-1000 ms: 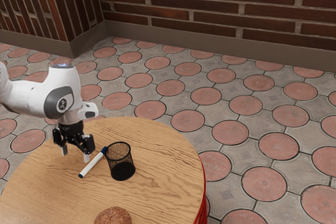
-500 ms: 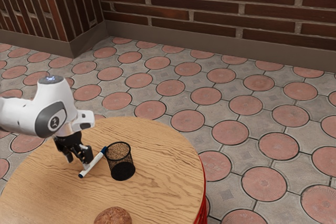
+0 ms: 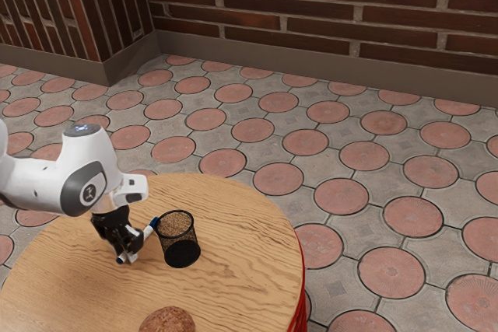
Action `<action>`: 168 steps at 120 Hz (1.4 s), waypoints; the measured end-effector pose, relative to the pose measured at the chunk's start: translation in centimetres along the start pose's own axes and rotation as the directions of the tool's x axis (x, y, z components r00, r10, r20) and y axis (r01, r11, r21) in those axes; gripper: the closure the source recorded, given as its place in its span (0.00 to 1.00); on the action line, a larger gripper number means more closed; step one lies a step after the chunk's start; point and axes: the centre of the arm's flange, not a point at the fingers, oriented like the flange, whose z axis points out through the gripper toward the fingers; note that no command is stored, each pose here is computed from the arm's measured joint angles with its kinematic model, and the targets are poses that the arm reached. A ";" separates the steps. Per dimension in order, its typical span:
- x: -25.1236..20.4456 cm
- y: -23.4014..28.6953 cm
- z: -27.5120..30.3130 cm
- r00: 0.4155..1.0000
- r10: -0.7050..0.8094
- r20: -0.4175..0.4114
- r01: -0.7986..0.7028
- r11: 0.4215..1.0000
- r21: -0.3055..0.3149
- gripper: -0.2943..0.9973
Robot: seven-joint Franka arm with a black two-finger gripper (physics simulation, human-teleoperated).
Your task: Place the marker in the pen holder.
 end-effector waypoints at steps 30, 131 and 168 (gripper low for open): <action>-0.3 -1.3 0.8 0.999 -0.030 0.011 0.030 1.000 -0.005 0.75; 10.5 6.8 -19.8 0.962 0.115 0.249 -0.172 0.961 0.219 0.84; 9.4 8.9 -20.1 0.879 0.028 0.477 -0.173 0.949 0.265 0.82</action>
